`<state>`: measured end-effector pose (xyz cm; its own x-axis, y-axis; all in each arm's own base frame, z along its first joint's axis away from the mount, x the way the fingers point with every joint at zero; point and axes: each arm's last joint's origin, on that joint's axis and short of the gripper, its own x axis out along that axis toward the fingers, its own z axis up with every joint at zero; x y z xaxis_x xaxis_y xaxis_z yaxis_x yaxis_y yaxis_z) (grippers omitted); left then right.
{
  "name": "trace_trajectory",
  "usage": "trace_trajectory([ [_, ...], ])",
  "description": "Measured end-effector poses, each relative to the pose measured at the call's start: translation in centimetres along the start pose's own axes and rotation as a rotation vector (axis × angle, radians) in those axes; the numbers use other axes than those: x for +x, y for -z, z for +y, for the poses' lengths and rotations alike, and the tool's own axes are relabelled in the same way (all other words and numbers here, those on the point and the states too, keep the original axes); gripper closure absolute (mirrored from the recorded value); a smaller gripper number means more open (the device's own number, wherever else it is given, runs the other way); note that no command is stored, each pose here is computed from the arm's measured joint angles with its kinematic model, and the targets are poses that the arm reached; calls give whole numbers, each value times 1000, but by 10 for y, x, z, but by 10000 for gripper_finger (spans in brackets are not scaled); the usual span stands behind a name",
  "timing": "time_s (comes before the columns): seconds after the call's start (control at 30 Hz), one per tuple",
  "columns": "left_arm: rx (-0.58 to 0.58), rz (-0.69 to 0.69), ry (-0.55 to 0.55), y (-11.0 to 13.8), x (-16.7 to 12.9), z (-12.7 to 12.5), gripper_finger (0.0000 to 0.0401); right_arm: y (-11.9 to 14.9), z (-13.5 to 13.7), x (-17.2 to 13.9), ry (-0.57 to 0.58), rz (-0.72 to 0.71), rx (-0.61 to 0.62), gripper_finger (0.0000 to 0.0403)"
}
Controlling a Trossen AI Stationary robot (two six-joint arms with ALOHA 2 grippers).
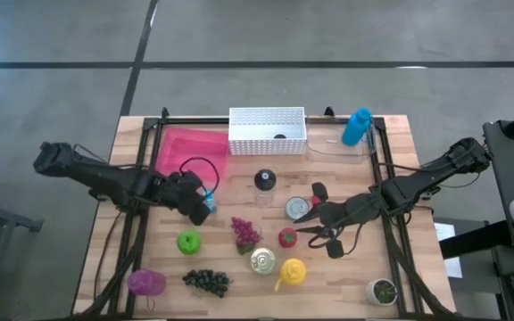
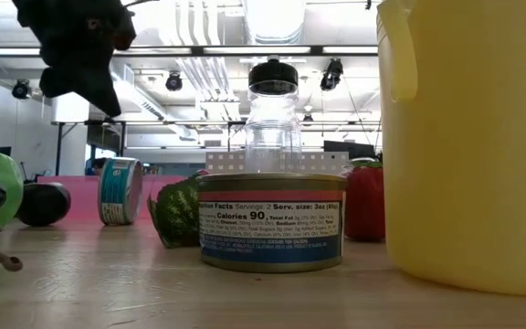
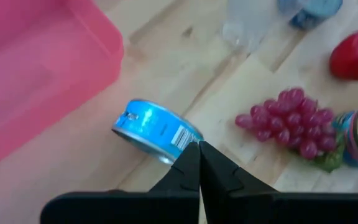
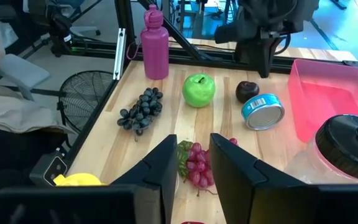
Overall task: Pick & Place Food Item
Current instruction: Put the yellow tuna can into the pink bin
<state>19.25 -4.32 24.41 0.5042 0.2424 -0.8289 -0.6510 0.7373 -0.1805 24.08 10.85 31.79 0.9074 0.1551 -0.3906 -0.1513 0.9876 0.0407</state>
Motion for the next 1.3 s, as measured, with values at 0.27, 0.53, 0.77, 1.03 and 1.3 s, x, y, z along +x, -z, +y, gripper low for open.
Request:
trace_trajectory([
  [0.27,-41,7,-73,8,16,-15,401,0,0,0,0,0,0,315],
  [0.53,-321,51,-215,5,18,-21,376,0,0,0,0,0,0,332],
  [0.77,-394,72,-238,8,28,-23,278,0,0,0,0,0,0,331],
  [1.03,-452,16,-255,7,34,-27,168,0,0,0,0,0,0,316],
  [1.3,-560,7,-290,9,49,-32,85,0,0,0,0,0,0,307],
])
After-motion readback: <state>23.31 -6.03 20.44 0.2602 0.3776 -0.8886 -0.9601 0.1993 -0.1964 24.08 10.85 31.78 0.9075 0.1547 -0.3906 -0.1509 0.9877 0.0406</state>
